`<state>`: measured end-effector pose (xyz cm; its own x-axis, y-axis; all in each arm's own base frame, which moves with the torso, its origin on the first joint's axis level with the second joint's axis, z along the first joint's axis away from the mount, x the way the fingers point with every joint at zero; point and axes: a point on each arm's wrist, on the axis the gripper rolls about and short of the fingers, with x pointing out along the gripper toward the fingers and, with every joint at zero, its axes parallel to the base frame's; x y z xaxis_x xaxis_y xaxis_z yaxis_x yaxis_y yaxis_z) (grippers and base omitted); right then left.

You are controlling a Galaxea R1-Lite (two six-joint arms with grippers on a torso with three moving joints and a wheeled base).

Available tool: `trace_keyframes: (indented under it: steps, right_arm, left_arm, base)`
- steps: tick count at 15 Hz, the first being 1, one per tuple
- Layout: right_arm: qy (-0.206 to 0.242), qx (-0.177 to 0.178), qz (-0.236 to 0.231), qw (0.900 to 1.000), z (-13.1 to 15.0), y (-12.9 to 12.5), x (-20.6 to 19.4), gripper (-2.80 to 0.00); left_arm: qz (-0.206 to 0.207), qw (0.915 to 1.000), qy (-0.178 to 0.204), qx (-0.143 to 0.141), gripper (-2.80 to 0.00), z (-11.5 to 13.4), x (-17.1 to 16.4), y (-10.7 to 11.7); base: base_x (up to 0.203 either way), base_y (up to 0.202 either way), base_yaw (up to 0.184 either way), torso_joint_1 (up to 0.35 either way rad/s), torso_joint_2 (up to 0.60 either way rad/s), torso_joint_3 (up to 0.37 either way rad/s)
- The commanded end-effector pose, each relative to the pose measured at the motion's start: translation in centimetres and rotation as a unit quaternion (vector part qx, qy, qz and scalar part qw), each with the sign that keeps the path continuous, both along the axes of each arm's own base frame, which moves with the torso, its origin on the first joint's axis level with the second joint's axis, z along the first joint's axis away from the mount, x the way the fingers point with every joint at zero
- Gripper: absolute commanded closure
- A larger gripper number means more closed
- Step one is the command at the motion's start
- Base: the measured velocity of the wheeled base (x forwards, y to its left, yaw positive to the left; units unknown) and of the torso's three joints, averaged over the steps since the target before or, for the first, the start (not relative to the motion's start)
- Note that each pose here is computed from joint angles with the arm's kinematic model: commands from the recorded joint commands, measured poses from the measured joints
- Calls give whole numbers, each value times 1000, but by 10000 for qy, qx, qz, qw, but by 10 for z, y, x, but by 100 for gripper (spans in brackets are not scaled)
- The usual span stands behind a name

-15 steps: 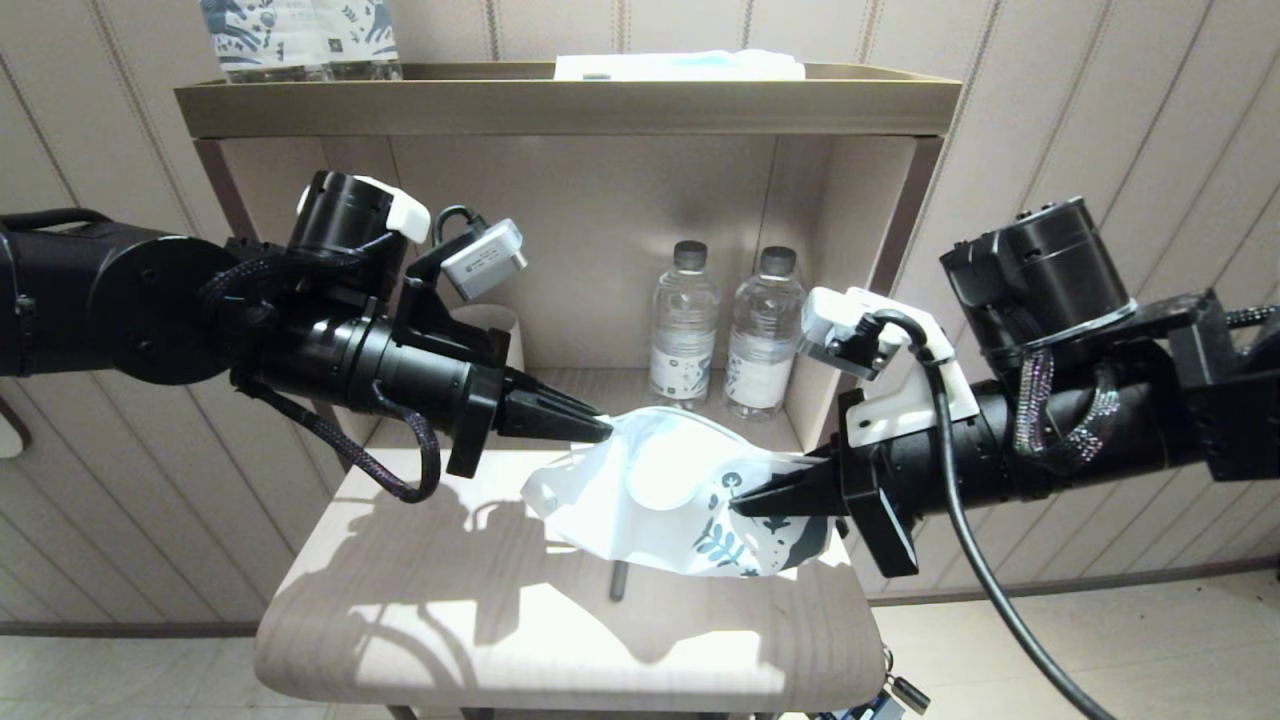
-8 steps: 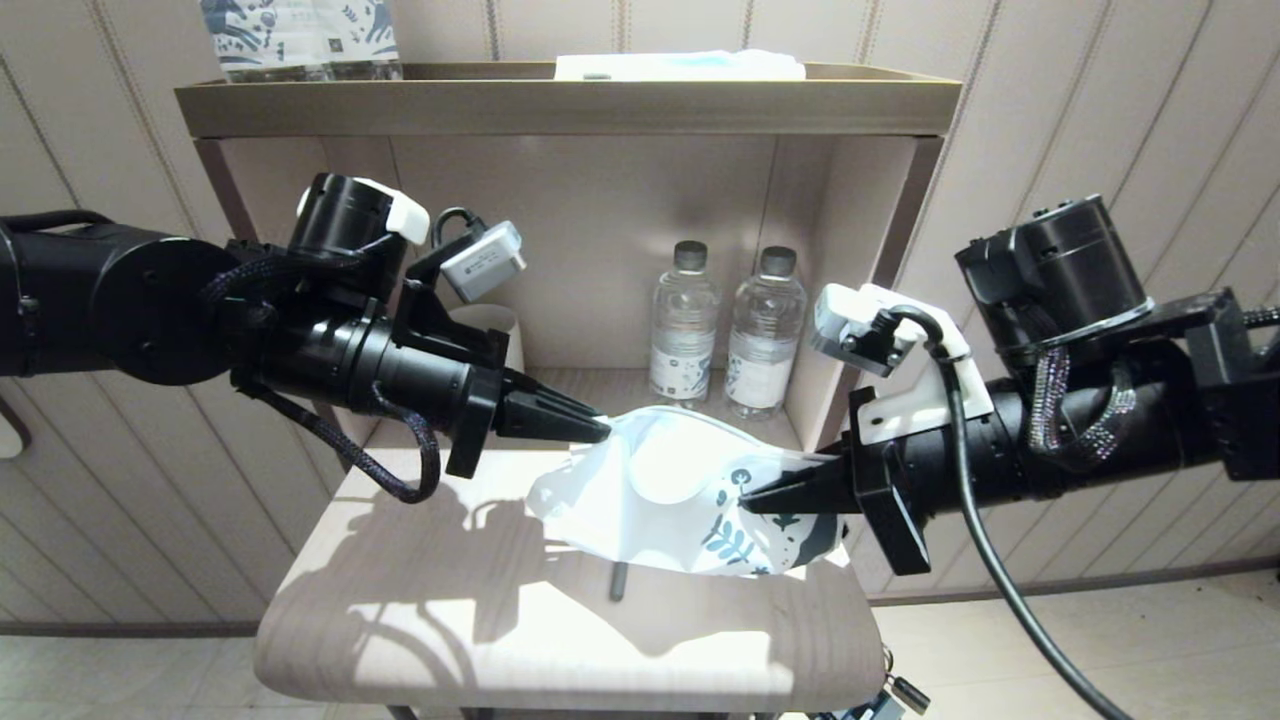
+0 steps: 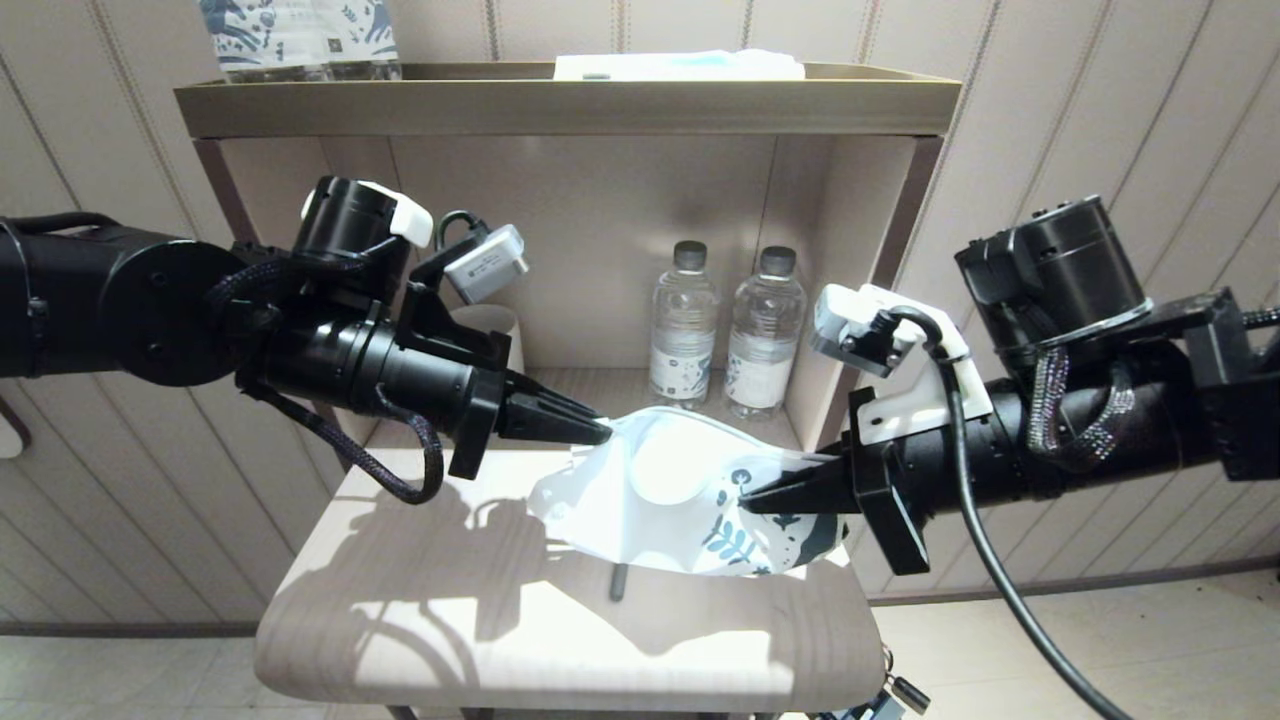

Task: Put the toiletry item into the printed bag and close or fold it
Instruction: Open the storage bag

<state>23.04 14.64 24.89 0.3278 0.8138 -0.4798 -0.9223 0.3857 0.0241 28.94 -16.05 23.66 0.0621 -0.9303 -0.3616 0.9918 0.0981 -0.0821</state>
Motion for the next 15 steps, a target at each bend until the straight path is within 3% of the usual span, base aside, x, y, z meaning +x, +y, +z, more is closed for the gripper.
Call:
trace_keyframes:
  steps: [1, 12, 13, 15]
  right_arm:
    - [18, -9, 21, 10000, -1, 0, 0, 0]
    - [-1, 1, 21, 10000, 0, 0, 0, 0]
    - [-1, 1, 21, 10000, 0, 0, 0, 0]
    - [-5, 9, 28, 10000, 0, 0, 0, 0]
  left_arm:
    - [-30, 10000, 6, 0, 0, -1, 1, 0]
    - [-19, 10000, 34, 25, 0, -4, 3, -1]
    - [-10, 10000, 38, 27, -280, -4, 1, -1]
    - [10, 10000, 31, 2, -280, 0, 1, 0]
  base:
    - [0, 0, 0, 0, 0, 0]
    - [0, 0, 0, 0, 0, 0]
    - [0, 0, 0, 0, 0, 0]
    - [0, 0, 0, 0, 0, 0]
